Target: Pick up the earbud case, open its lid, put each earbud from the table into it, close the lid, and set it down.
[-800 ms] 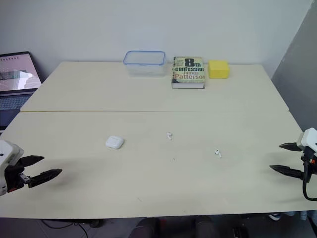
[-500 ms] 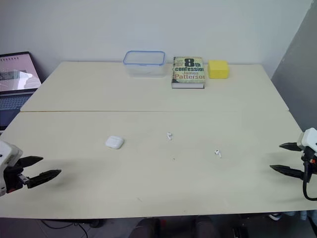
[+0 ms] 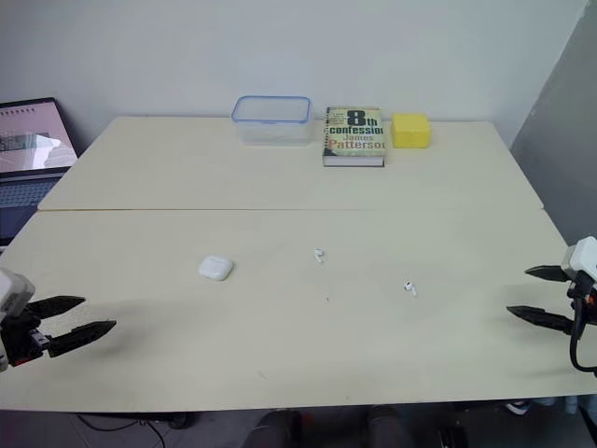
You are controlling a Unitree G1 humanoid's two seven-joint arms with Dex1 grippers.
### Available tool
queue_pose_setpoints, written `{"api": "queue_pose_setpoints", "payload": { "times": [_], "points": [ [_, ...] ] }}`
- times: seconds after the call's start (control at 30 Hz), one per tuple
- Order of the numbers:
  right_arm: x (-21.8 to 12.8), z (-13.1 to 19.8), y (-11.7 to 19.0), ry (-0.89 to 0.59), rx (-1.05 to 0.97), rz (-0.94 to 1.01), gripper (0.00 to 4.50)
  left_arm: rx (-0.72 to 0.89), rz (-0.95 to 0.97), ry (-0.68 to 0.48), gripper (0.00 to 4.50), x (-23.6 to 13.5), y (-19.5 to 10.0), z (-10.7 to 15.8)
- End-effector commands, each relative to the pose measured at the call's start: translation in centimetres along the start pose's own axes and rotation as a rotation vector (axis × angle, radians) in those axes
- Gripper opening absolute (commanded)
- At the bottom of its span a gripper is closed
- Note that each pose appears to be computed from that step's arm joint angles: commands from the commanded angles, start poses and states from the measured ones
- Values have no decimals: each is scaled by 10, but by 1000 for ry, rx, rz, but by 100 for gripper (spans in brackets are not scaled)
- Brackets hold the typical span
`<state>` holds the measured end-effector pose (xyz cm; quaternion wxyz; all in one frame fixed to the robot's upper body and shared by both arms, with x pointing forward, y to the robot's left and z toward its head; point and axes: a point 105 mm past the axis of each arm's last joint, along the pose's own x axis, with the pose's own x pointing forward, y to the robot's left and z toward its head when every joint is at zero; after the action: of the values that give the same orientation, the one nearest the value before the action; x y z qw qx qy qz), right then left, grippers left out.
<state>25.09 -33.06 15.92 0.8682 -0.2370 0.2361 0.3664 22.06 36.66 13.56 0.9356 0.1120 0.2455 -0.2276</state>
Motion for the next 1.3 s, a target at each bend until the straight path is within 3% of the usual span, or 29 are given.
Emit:
{"api": "queue_pose_setpoints", "payload": {
  "times": [0.03,0.33,0.57,0.87,1.03,1.3],
  "points": [
    [-10,7,-5,9,-42,-12,447,18,6,-44,450,-8,1,14],
    [-12,9,-4,1,-48,5,447,-30,-12,-95,450,-1,-8,18],
    [-13,16,3,-36,-47,19,447,-55,-24,-197,450,26,-32,33],
    [8,76,50,-184,-134,146,447,-26,-24,-264,450,101,-75,50],
    [19,123,77,-299,-196,238,447,-13,65,-248,450,130,-66,48],
    [24,144,87,-344,-228,283,447,-42,110,-265,450,140,-53,47]
  ]
}}
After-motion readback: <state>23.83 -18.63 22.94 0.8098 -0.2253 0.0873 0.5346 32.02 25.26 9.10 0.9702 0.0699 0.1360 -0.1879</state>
